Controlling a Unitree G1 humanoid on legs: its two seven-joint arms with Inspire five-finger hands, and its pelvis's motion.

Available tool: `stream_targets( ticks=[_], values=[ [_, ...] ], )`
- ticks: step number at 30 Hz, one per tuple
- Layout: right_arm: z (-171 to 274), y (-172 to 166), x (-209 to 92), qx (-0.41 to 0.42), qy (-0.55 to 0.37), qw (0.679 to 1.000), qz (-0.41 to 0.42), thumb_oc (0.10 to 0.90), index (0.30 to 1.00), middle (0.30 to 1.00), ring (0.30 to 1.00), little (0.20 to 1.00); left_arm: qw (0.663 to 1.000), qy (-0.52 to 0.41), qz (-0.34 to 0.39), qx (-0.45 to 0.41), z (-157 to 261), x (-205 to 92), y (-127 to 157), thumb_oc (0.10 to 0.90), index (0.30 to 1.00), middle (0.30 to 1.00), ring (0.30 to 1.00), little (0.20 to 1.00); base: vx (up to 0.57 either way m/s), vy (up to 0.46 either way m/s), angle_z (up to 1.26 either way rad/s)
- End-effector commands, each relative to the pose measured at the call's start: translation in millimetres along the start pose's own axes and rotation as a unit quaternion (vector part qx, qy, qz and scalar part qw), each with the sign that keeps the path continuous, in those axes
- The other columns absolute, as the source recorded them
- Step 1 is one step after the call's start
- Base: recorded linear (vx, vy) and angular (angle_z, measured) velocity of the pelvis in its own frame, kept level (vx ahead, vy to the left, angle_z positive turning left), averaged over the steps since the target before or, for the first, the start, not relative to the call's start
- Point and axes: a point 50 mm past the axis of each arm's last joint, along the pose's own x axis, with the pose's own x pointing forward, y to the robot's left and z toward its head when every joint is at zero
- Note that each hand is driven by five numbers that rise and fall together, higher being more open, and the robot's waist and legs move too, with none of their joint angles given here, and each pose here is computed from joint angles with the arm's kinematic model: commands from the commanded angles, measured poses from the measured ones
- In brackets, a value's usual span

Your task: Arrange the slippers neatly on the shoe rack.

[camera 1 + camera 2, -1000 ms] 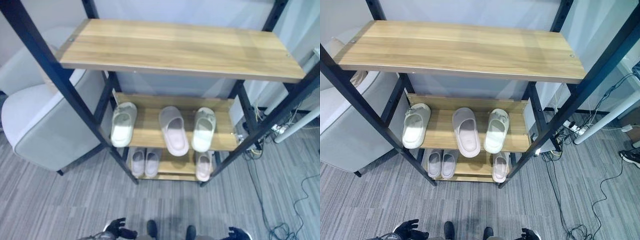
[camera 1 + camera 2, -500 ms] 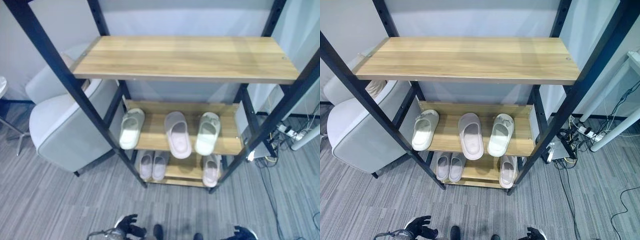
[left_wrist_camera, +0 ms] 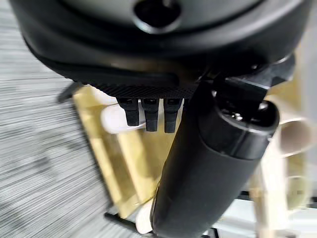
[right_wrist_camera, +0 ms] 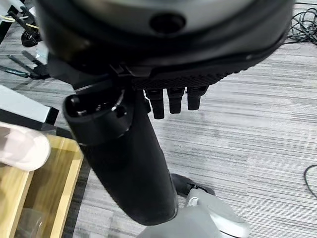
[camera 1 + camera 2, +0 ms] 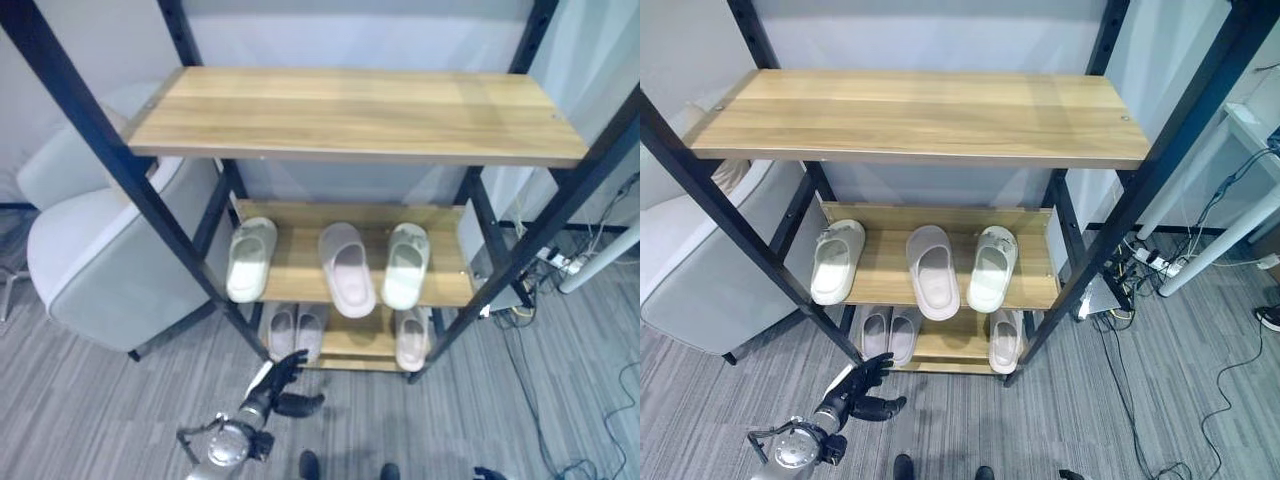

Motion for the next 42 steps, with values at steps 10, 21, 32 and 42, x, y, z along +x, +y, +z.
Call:
stream_targets(
  ticks=[10, 21, 32, 42],
  values=[
    [13, -19, 2, -0.027, -0.023, 0.999, -0.038, 0.800, 0.900, 0.900, 0.900, 0.900, 0.978, -0.202, 0.012, -0.043, 82, -7, 10, 0.800, 0.900, 0.900, 0.900, 0.900, 0.01, -0.007, 0.02],
    [-1, -7, -1, -0.020, -0.009, 0.999, -0.040, 0.800, 0.900, 0.900, 0.900, 0.900, 0.945, -0.314, 0.092, -0.011, 143, 7, 12, 0.800, 0.900, 0.900, 0.900, 0.900, 0.00, -0.001, 0.00],
    [-9, -9, -3, -0.017, -0.003, 0.998, -0.053, 0.800, 0.900, 0.900, 0.900, 0.900, 0.922, -0.343, 0.175, 0.036, 175, 28, 24, 0.800, 0.900, 0.900, 0.900, 0.900, 0.02, -0.004, -0.10],
    [1, -16, -2, -0.027, -0.026, 0.997, -0.062, 0.800, 0.900, 0.900, 0.900, 0.900, 0.907, -0.341, 0.243, 0.042, 213, 54, 46, 0.800, 0.900, 0.900, 0.900, 0.900, -0.03, 0.003, -0.13]
  ],
)
